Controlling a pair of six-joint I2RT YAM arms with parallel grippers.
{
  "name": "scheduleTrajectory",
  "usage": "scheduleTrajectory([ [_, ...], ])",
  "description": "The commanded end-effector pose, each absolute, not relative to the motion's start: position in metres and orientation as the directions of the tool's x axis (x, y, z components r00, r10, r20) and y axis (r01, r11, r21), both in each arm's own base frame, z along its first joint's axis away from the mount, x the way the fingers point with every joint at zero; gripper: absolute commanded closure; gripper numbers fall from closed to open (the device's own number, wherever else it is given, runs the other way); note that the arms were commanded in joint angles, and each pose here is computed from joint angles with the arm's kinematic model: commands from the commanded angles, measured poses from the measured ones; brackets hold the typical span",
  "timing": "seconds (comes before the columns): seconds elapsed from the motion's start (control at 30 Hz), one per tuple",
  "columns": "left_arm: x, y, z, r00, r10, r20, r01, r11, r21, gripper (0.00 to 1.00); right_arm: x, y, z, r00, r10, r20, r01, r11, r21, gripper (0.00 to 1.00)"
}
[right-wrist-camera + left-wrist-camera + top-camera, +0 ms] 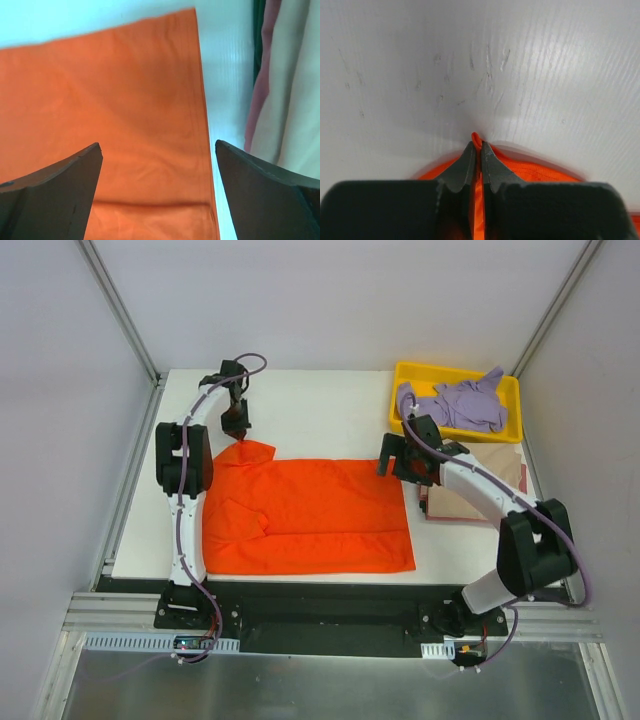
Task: Fold and stack the t-shirts
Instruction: Grap the side of the flattened tshirt furthest away from the robot with both arms
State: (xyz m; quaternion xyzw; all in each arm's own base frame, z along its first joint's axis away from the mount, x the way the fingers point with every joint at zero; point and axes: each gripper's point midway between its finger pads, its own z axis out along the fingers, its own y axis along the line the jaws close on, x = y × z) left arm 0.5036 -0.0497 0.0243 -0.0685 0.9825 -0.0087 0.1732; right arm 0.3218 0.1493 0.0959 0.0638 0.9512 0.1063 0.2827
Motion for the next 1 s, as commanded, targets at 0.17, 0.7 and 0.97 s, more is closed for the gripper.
scheduleTrajectory([
  [0.17, 0.49, -0.069, 0.073, -0.885, -0.076, -0.46, -0.028, 0.993, -0.111, 1.0, 0.41, 0.15, 0.096, -0.782, 0.216, -0.585, 0.189, 0.976, 0.108, 0.07],
  [0.7, 0.465, -0.087, 0.086, -0.832, -0.073, -0.55, 0.061, 0.974, -0.22, 1.0, 0.44, 0.145, 0.041, -0.79, 0.265, -0.552, 0.306, 0.952, 0.018, 0.34],
  [0.97, 0.451, -0.09, 0.091, -0.816, -0.092, -0.571, 0.067, 0.966, -0.252, 1.0, 0.448, 0.14, 0.032, -0.786, 0.28, -0.551, 0.322, 0.947, 0.022, 0.36],
])
